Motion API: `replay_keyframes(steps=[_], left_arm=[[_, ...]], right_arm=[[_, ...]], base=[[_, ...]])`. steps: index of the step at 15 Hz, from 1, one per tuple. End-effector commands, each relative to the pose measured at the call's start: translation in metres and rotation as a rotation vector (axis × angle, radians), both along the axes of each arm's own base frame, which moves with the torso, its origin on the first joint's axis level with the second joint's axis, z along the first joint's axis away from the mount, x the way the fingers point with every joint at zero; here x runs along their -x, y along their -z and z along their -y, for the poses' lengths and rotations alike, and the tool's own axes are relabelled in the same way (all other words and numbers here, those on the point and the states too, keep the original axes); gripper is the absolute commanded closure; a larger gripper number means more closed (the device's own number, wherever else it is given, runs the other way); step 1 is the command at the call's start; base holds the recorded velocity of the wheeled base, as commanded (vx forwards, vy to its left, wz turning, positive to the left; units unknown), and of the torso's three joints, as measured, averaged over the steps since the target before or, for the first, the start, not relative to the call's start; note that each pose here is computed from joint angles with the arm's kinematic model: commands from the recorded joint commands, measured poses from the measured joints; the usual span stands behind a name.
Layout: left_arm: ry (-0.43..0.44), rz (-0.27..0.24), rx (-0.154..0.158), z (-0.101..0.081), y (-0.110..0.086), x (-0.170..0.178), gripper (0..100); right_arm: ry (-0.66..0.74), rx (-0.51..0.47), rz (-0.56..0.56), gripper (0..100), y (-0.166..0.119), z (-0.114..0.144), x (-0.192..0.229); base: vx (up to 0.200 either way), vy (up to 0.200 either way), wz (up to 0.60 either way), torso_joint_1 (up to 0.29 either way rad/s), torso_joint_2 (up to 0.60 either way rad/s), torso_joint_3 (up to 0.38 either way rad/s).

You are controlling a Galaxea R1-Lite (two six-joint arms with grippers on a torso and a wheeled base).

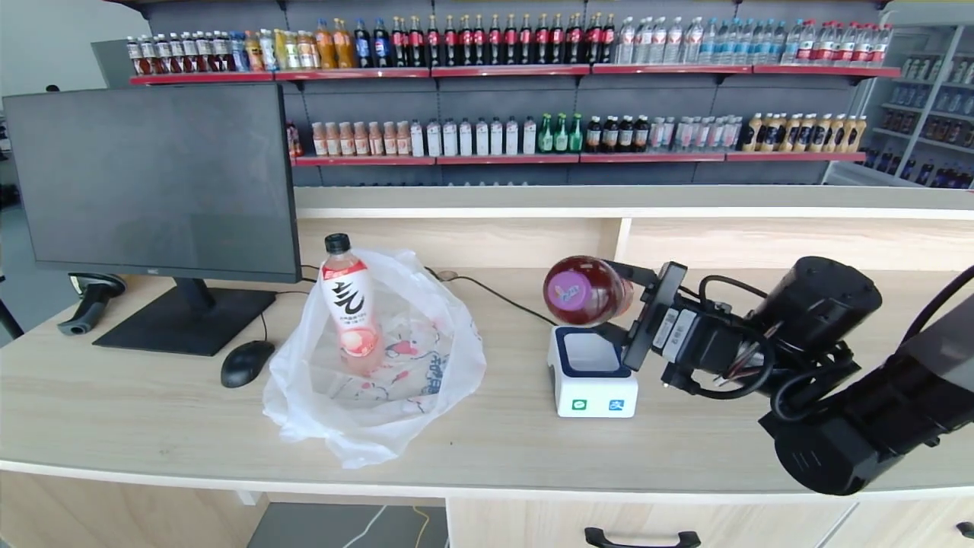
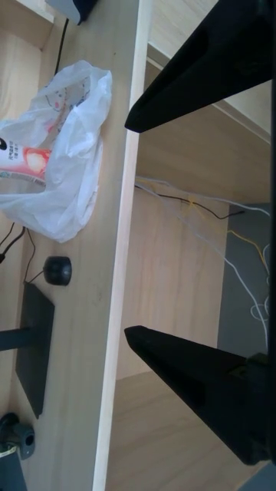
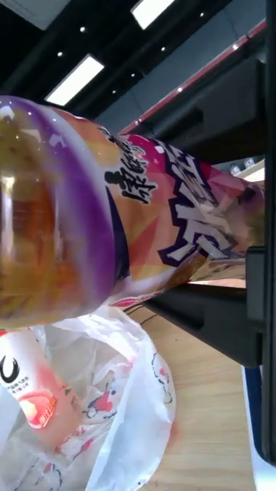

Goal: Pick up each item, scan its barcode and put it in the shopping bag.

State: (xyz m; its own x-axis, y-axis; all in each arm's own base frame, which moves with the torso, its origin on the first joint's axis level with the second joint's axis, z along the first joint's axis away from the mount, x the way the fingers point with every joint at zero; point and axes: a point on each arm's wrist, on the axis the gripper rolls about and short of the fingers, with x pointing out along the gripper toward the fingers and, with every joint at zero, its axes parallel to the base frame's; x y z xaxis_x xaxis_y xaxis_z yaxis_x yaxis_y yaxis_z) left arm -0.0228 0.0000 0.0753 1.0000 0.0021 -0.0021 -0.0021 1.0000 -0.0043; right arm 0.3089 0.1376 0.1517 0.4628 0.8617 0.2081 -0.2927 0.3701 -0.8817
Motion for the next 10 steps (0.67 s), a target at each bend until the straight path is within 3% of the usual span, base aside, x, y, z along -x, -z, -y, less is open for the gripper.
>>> replay_keyframes(steps=[1, 10], left_arm=[[-0.001, 0.001, 0.002, 0.000, 0.000, 0.000, 0], [-0.001, -0.001, 0.002, 0.000, 0.000, 0.000, 0]], right_arm=[[-0.021, 0.046, -0.031, 100, 0.019, -0.003, 0.002], [-0.085, 0.108, 0.076, 100, 0.020, -0.016, 0.012]], base=[[0.000, 0.000, 0.00, 0.000, 0.00, 0.000], [0.000, 0.000, 0.00, 0.000, 0.00, 0.000]])
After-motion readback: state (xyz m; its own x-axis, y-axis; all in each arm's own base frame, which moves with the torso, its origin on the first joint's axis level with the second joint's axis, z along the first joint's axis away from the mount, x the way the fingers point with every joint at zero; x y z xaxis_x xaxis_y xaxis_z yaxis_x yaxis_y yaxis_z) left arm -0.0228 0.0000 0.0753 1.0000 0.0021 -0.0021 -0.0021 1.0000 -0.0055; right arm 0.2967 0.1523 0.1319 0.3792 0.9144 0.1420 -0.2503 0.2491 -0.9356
